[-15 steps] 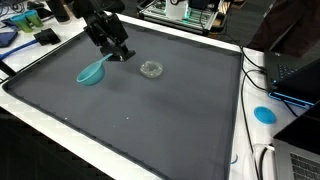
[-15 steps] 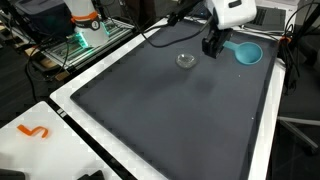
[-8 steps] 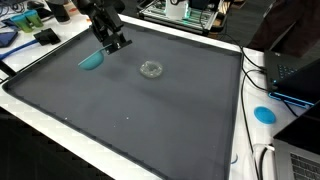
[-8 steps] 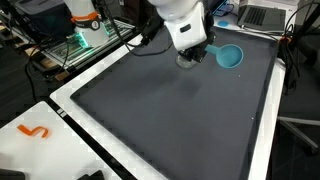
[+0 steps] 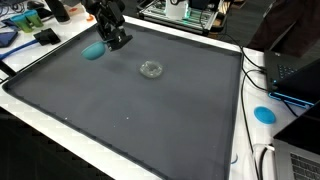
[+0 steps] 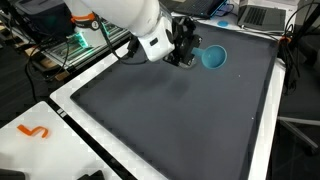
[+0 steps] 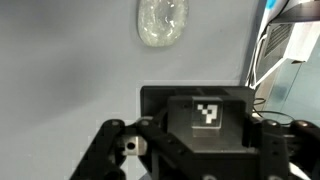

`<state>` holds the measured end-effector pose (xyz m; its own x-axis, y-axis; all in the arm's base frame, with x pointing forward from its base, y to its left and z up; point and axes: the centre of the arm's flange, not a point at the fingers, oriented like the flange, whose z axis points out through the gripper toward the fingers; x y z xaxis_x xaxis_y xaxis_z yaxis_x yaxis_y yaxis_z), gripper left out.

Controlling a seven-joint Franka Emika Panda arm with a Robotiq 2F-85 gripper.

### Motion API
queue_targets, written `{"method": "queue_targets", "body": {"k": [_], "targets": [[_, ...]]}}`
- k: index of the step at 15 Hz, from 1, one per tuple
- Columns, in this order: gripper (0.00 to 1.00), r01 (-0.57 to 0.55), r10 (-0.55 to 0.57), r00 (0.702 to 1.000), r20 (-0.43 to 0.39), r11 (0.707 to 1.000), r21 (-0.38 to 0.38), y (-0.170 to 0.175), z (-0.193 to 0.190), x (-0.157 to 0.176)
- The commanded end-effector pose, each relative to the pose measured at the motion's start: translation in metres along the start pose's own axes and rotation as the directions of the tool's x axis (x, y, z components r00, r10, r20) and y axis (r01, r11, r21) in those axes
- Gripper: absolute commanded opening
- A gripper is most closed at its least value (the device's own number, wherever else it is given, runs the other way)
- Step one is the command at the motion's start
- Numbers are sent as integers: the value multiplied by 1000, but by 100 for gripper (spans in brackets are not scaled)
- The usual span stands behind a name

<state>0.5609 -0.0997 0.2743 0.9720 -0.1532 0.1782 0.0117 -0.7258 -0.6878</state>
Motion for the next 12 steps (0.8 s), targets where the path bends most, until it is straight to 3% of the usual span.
{"method": "queue_targets", "body": {"k": [1,12], "targets": [[28,31,-30,998,-50,999,24,2,-6,-29],[28,84,-81,995,-62,996,38,12,-8,-77]]}}
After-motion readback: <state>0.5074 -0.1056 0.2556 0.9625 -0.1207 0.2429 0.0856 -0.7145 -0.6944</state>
